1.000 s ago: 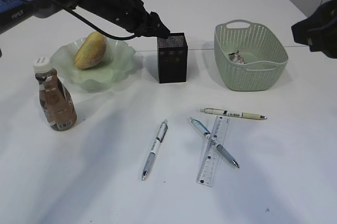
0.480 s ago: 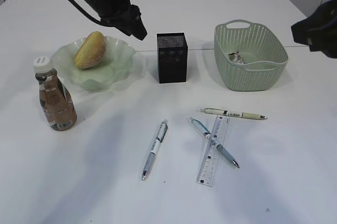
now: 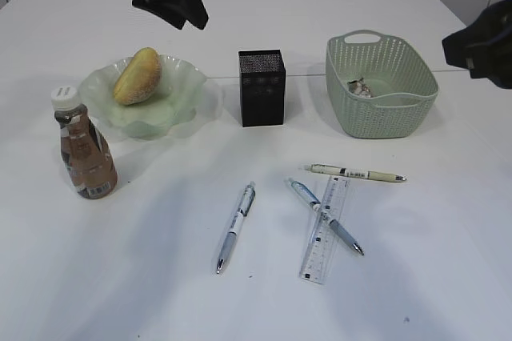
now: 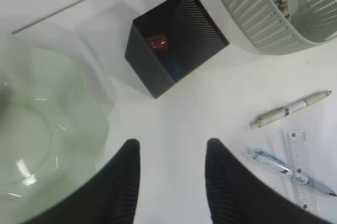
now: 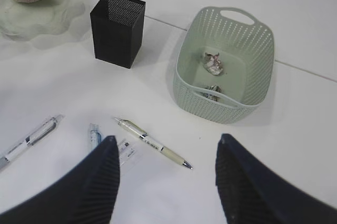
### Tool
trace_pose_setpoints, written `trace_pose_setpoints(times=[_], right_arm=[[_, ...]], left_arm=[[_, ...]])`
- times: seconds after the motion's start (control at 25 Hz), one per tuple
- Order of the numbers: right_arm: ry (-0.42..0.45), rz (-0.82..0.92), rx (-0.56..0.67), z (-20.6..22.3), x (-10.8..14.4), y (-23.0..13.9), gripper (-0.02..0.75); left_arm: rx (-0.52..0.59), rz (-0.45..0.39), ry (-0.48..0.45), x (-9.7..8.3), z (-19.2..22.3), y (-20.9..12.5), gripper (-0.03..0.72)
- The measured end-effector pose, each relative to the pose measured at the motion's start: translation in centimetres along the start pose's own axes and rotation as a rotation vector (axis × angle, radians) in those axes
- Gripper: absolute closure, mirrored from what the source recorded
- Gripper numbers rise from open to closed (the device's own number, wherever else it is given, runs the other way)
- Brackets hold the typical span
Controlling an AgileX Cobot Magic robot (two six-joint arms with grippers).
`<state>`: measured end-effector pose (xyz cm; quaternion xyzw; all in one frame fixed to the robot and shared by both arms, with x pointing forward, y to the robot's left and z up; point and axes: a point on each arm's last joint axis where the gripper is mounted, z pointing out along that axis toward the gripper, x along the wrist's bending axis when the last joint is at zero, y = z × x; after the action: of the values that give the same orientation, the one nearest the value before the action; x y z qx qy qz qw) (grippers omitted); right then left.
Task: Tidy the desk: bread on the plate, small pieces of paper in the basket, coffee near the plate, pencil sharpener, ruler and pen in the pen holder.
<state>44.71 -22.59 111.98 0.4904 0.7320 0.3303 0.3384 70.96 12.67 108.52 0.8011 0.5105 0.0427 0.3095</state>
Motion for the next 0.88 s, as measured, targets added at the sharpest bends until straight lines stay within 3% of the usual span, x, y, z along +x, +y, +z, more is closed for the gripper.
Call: trace_pose_setpoints(times=[0.16, 0.4, 0.88], right_arm=[[0.000, 0.000, 0.004, 0.1, 0.0, 0.0, 0.279], [-0.006, -0.006, 0.066, 0.9, 0.1, -0.5, 0.279], [-0.012, -0.023, 0.127, 2.3, 0.3, -1.0, 0.279]], left_arm=[[-0.002, 0.030, -0.004, -2.2, -1.6, -0.2, 0.405], [0.084, 0.096, 0.075, -4.9, -3.3, -2.5, 0.405], [0.172, 0.087, 0.132, -6.0, -8.9, -8.4, 0.414]])
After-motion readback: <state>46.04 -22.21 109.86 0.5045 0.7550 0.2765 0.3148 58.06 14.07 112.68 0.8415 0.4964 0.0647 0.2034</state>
